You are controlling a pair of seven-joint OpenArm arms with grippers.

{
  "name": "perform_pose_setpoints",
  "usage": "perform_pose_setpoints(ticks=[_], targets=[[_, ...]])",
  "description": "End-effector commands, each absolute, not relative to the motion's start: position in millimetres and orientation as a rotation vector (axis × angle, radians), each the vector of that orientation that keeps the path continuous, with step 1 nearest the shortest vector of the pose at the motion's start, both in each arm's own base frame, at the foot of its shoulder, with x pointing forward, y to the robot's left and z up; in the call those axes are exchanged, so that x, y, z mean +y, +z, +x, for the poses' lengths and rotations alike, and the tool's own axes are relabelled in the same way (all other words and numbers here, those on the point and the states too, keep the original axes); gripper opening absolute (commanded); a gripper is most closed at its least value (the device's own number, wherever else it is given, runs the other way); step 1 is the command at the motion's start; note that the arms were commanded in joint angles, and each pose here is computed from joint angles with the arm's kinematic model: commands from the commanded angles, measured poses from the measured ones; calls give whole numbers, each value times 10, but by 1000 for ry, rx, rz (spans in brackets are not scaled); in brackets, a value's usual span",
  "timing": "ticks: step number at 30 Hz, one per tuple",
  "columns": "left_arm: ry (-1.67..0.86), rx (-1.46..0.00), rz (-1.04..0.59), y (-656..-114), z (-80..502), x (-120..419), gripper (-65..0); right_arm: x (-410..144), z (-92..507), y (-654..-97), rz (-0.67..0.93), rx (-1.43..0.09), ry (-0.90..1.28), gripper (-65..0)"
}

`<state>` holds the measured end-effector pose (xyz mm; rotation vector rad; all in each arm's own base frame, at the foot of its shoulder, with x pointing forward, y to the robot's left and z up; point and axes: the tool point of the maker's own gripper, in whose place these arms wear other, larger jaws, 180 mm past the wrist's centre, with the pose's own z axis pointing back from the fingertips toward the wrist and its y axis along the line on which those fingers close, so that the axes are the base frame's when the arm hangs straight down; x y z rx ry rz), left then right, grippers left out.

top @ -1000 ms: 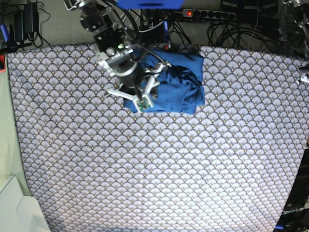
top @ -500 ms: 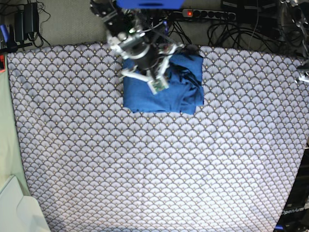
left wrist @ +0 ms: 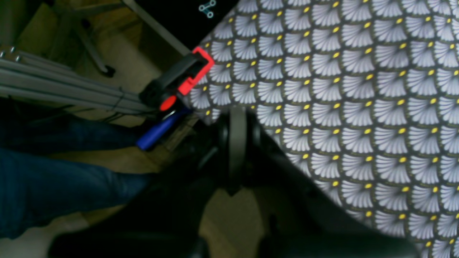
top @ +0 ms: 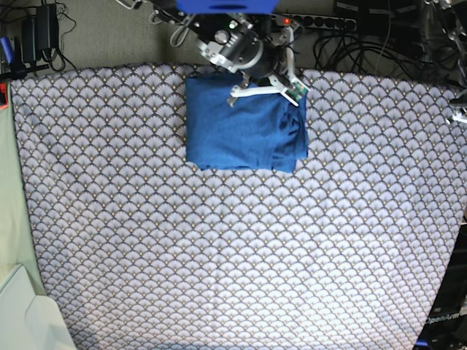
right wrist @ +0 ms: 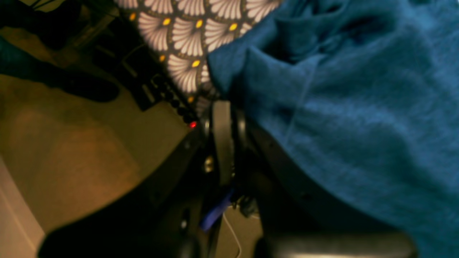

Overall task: Fold the T-shirt properly
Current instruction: 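Press the folded stack with the right gripper, then release and raise, then bring both grippers to the sides of the folded bundle and grasp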

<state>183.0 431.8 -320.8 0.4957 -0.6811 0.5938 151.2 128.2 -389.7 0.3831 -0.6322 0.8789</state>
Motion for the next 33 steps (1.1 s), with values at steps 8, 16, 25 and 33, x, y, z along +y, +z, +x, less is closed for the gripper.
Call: perform_pose_setpoints(ticks=[8, 16, 25, 33], targets=[[584, -725, 533, -3050, 1877, 4404, -649, 1439, 1563, -3239, 480, -817, 865, -650], [580, -712, 528, -3086, 1826, 4376, -649, 1568, 2018, -3270, 409, -866, 907, -650], [600, -688, 489, -3239, 1760, 4234, -649, 1547, 2464, -3622, 299, -864, 956, -650], [599, -697, 463, -3256, 1754, 4087, -649, 1353, 2867, -3767, 244, -889, 886, -650]])
